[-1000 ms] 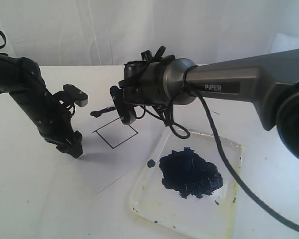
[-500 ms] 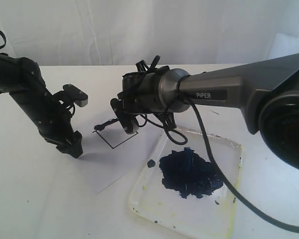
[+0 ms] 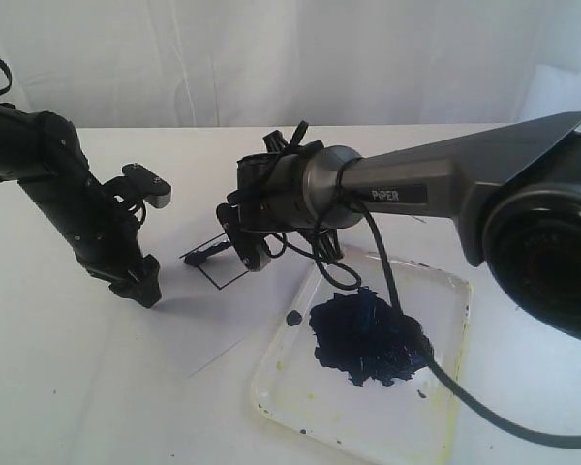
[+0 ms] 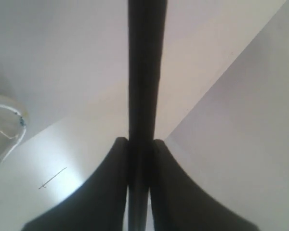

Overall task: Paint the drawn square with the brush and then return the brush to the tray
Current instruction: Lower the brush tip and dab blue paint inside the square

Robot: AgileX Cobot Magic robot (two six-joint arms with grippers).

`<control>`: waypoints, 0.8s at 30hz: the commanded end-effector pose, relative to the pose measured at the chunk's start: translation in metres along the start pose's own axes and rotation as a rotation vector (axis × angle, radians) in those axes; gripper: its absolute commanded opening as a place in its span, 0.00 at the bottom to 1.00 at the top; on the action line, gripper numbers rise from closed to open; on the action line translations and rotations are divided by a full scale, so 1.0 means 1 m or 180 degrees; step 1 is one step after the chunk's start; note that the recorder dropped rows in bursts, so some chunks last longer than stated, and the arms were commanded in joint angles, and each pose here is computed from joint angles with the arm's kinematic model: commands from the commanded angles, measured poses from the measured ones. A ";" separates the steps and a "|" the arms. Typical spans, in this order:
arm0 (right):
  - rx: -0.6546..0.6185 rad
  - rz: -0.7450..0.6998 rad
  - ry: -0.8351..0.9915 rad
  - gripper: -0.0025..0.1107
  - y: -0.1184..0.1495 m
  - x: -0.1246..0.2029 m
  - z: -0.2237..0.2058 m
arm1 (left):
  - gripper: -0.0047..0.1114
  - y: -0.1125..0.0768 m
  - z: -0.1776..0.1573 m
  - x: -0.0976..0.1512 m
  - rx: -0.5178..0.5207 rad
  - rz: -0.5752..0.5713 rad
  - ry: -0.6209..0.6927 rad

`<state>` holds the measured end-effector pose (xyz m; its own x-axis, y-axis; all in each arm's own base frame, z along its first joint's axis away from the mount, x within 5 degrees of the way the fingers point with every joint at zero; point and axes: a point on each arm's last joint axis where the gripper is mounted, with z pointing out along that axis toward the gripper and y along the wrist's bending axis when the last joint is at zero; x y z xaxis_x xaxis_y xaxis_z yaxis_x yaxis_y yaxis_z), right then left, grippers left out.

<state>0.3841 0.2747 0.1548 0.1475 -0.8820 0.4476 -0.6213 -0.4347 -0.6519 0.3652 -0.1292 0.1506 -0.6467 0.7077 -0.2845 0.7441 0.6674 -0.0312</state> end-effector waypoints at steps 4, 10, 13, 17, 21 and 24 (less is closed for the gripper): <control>0.0113 0.0287 0.0052 0.02 -0.004 0.002 0.000 | 0.68 -0.006 0.006 0.007 0.0167 -0.0033 0.0182; 0.0147 0.0366 0.0109 0.02 -0.004 0.003 -0.001 | 0.68 -0.006 0.006 0.007 0.0167 -0.0033 0.0182; 0.0152 0.0366 0.0094 0.02 -0.005 0.003 -0.001 | 0.68 -0.006 0.006 0.007 0.0167 -0.0033 0.0182; 0.0126 0.0229 0.0076 0.02 -0.001 -0.001 0.004 | 0.68 -0.006 0.006 0.007 0.0167 -0.0033 0.0182; 0.0100 0.0151 0.0098 0.02 0.003 -0.004 0.008 | 0.68 -0.006 0.006 0.007 0.0167 -0.0033 0.0182; 0.0105 0.0147 0.0099 0.02 0.003 -0.004 0.008 | 0.68 -0.006 0.006 0.007 0.0167 -0.0031 0.0182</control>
<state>0.3872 0.2750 0.1444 0.0857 -0.9056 0.4154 -0.6145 -0.3762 -0.6934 0.3652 -0.1292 0.1506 -0.6467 0.7077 -0.2845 0.7441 0.6674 -0.0312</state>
